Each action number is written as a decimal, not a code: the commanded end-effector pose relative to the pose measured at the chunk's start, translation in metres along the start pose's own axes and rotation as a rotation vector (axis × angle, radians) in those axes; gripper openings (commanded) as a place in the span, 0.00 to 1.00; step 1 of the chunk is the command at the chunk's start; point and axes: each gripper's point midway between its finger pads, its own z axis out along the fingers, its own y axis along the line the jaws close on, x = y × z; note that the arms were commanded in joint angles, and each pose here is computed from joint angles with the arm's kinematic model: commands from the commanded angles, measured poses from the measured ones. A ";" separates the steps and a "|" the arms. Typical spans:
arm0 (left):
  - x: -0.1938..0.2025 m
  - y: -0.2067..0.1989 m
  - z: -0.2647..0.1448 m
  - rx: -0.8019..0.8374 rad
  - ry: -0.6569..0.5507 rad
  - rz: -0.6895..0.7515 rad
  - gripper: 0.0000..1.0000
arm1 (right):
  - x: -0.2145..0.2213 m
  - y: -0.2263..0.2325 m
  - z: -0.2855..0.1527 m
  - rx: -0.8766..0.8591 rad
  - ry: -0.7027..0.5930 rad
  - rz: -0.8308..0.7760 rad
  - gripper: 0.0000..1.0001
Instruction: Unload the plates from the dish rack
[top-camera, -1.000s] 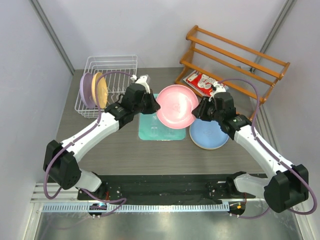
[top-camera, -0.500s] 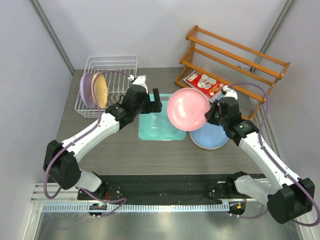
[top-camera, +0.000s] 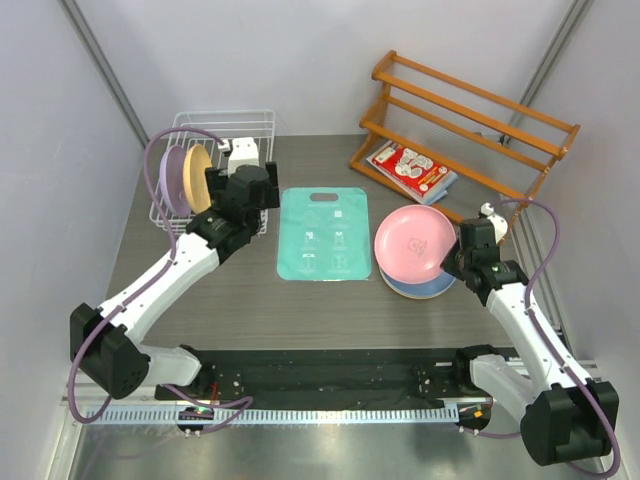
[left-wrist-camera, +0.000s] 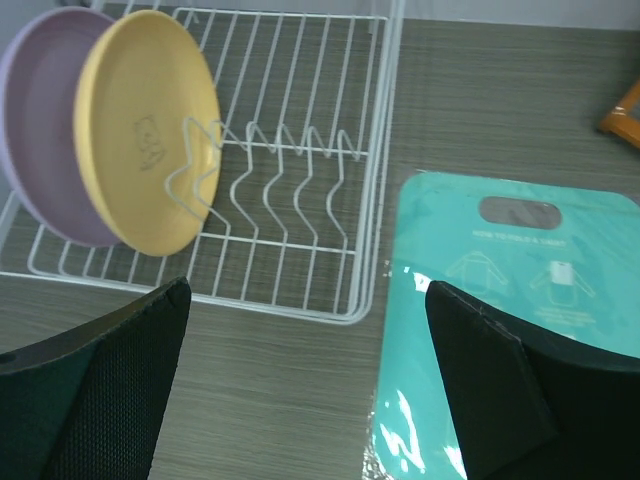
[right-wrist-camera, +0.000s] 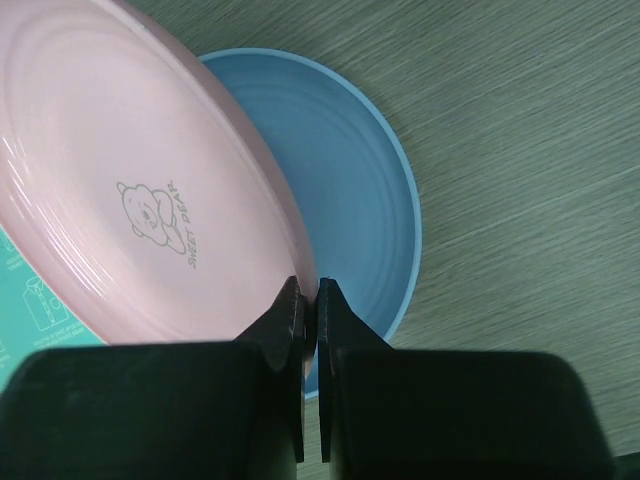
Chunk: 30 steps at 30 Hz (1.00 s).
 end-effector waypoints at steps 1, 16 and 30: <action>-0.011 0.027 0.005 -0.100 -0.042 0.002 1.00 | -0.012 0.006 -0.002 -0.022 -0.050 0.052 0.01; -0.017 0.061 0.016 -0.141 -0.036 -0.054 0.99 | -0.003 -0.005 0.003 0.021 -0.039 0.035 0.26; -0.015 0.106 0.037 -0.227 -0.019 -0.090 1.00 | -0.059 -0.004 -0.038 0.033 -0.214 0.009 0.79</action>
